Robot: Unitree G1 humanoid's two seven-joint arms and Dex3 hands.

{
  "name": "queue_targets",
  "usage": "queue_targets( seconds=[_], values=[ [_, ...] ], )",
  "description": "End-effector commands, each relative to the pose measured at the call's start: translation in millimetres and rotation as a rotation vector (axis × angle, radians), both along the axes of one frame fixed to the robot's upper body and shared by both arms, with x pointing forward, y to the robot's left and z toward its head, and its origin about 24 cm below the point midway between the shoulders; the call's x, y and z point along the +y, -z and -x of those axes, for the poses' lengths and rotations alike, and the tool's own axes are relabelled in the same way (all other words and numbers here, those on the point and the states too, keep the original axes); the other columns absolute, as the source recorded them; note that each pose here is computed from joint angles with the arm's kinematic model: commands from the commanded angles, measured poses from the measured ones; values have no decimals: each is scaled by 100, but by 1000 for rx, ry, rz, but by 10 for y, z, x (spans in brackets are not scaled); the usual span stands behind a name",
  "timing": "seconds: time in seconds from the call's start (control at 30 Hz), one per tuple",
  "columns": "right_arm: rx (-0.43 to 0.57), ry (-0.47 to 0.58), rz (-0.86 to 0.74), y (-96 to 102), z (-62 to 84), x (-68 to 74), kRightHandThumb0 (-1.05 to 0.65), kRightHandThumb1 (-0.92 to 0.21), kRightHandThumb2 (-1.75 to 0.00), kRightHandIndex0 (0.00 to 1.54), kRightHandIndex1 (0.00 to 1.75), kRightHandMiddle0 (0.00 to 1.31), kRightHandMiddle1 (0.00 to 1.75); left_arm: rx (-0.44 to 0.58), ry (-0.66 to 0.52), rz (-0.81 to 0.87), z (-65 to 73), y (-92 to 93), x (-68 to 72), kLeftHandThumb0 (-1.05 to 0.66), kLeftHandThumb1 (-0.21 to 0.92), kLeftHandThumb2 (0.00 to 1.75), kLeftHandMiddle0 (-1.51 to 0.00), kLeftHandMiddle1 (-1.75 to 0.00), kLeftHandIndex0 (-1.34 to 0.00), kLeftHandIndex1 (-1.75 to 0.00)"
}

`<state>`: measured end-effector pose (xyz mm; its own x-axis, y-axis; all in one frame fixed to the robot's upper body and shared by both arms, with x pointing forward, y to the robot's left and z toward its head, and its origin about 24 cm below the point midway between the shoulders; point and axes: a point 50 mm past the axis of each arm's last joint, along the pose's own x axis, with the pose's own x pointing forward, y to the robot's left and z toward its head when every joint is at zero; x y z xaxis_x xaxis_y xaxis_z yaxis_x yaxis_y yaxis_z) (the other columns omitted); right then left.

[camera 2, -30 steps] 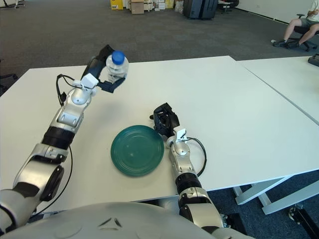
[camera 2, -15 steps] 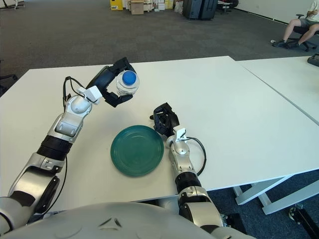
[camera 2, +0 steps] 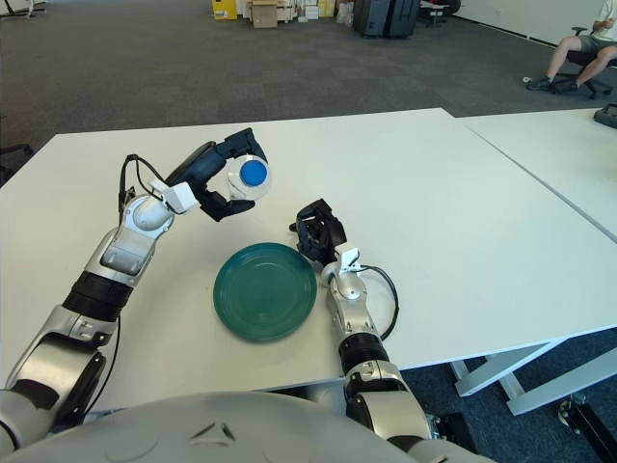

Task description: Put the bottle into the plate.

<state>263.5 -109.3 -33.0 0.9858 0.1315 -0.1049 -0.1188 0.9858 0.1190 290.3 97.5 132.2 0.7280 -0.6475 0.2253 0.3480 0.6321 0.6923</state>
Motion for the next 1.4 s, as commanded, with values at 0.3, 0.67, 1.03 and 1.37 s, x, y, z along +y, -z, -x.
queue_targets(
  seconds=[0.3,0.67,1.03,1.37],
  values=[
    [109,45,-5,245,205,-7,-37,-74,-77,37,125,30,175,-78,141,-213,171,-199,-46,-48,27,137,-114,-175,-64,-175],
    [47,85,28,233,216,14,-38,-67,-86,23,146,34,175,-81,231,-469,196,-66,-102,-48,27,137,-111,-175,-64,-175],
    [8,38,8,217,216,37,-39,-63,-91,19,155,37,175,-74,274,-609,223,132,-145,-48,27,137,-112,-175,-64,-175],
    [14,25,-10,224,218,40,-39,-63,-92,24,151,37,175,-90,270,-657,205,170,-138,-48,28,136,-111,-175,-64,-175]
  ],
)
